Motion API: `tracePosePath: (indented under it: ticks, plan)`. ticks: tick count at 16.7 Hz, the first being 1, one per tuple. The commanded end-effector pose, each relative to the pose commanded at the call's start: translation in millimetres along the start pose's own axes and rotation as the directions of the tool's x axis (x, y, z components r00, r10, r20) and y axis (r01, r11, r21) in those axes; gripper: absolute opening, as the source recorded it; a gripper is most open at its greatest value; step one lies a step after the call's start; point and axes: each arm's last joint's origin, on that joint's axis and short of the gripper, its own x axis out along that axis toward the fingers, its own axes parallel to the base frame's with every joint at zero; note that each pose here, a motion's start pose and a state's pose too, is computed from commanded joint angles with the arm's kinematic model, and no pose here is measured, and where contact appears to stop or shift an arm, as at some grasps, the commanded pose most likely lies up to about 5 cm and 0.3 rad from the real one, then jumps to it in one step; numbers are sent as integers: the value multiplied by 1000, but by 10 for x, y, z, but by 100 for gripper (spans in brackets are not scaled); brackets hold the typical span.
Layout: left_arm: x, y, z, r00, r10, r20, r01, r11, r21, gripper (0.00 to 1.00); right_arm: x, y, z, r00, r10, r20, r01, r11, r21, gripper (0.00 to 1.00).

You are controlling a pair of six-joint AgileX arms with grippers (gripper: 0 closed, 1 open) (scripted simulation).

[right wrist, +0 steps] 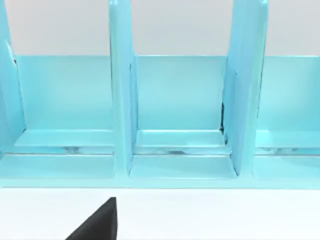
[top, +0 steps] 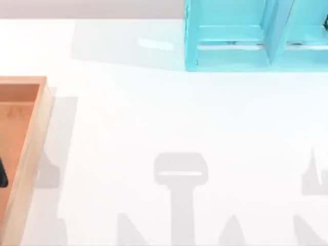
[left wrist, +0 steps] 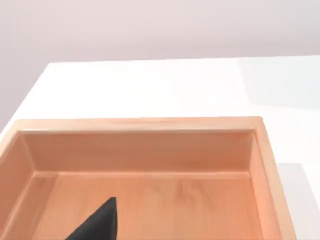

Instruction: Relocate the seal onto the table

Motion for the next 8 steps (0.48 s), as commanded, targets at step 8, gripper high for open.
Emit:
tracePosePath:
  ticks: [8]
  plan:
    - [603,306,645,742,34,-670,10,998,61,100,0,0,0,1000,0,0,0,1000,0,100]
